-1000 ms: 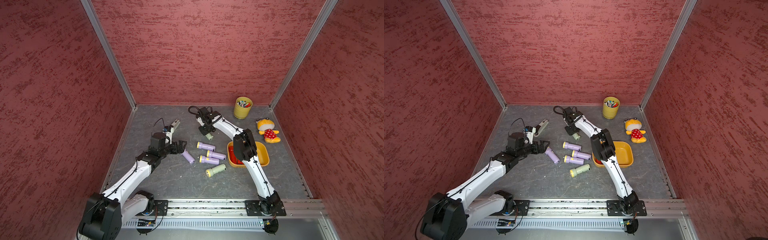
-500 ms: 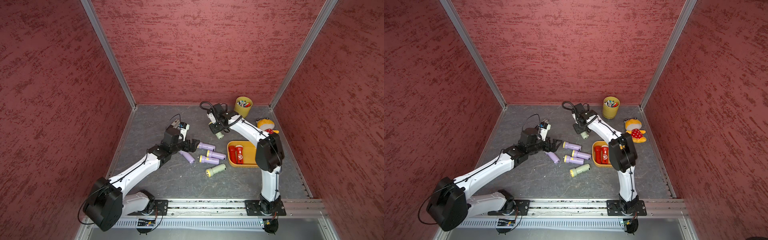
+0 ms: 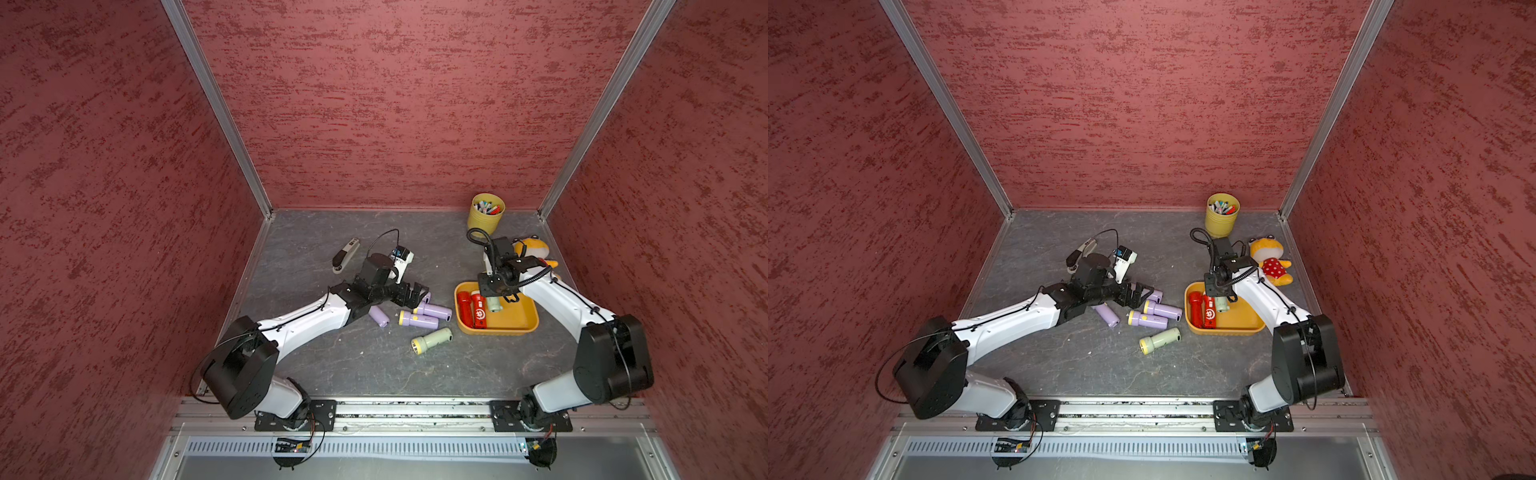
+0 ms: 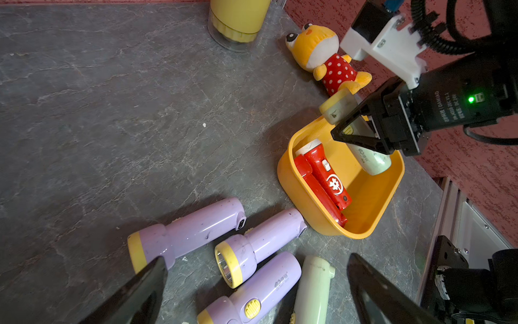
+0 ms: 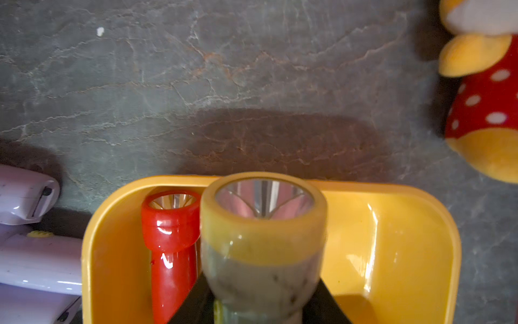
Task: Put the flashlights into the storage boxes
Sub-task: Place the flashlight at the storage box.
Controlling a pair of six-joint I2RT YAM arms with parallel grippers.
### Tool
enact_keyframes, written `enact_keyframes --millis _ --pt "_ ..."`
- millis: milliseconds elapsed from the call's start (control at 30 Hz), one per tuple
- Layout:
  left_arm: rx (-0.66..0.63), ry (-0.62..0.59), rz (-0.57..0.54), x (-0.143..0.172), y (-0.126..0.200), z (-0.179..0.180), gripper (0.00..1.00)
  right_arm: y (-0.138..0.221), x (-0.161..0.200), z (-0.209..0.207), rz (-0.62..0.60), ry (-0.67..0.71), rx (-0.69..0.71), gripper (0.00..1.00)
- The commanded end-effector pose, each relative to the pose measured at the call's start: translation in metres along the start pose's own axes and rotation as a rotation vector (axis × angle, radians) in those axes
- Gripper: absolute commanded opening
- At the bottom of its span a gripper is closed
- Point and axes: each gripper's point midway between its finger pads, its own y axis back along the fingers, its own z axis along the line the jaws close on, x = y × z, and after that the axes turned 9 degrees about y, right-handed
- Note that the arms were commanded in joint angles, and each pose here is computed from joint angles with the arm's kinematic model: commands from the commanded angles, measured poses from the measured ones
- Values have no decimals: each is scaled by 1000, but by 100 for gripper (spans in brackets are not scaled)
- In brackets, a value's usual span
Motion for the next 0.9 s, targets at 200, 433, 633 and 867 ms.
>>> enact_keyframes --millis 200,433,633,867 --pt "21 -12 -32 -5 6 -6 100 -2 13 -16 -33 -131 42 35" --pt "9 -7 -29 0 9 -2 100 -13 19 -21 -10 -138 58 35" --pt "2 -7 -30 1 9 -1 100 -24 21 -17 9 -137 21 36" --pt "0 -6 -21 4 8 1 100 -36 28 -15 41 -135 -18 38"
